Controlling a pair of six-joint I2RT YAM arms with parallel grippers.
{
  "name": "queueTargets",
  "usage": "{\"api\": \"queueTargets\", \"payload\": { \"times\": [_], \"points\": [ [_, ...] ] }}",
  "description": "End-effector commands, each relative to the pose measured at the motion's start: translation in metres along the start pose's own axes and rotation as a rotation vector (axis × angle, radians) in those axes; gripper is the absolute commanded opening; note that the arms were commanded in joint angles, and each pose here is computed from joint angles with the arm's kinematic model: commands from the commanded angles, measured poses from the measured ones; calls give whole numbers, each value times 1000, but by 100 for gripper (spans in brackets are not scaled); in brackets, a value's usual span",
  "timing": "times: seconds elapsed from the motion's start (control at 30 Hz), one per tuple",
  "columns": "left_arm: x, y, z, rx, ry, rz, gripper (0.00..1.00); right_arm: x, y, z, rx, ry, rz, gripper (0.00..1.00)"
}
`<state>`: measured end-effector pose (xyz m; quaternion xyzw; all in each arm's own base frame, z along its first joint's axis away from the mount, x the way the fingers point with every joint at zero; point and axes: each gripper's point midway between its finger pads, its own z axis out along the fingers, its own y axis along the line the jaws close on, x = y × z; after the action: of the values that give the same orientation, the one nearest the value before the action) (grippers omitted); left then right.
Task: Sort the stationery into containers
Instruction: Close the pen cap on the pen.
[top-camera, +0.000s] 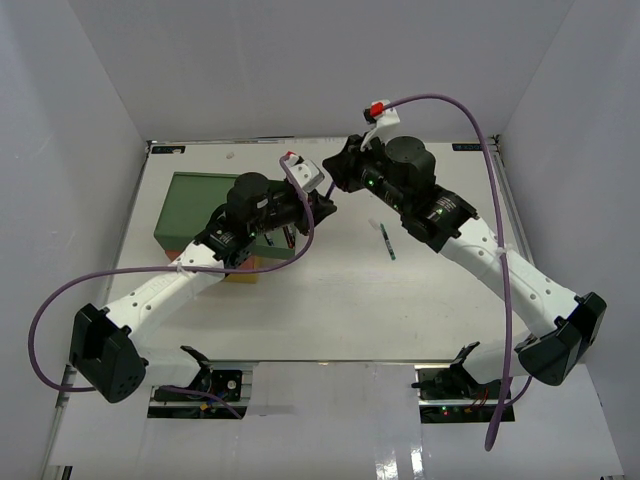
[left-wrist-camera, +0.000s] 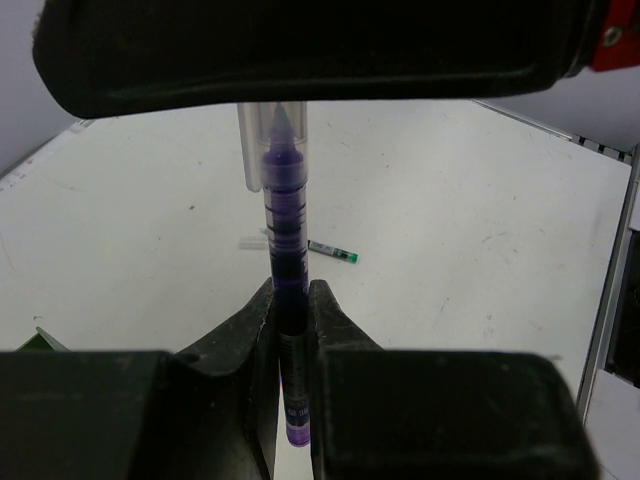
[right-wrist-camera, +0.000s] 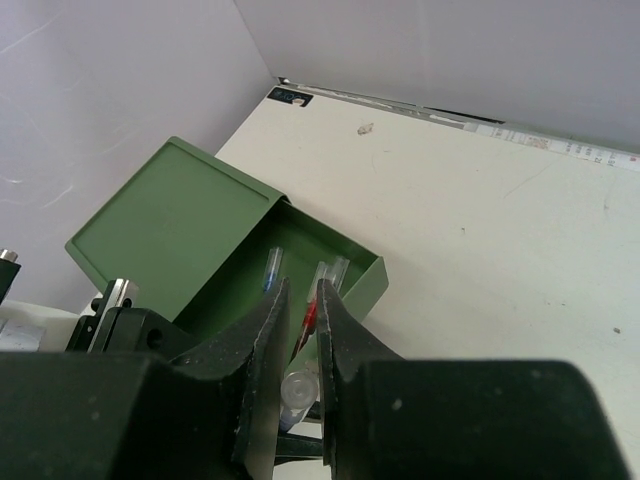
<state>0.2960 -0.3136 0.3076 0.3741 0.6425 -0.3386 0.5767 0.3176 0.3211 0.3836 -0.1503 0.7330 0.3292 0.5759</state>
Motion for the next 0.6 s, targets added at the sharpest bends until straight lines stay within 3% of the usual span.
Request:
{"api": "queueTargets", "payload": {
  "times": [0.0,0.57],
  "points": [
    [-144,-19,-25,39,-402,175,0,115,-18,0,32,367,-43,8],
    [-165,-18,-29,28,-452,221,0,153,-22,-5,13,477,-40,8]
  ]
}}
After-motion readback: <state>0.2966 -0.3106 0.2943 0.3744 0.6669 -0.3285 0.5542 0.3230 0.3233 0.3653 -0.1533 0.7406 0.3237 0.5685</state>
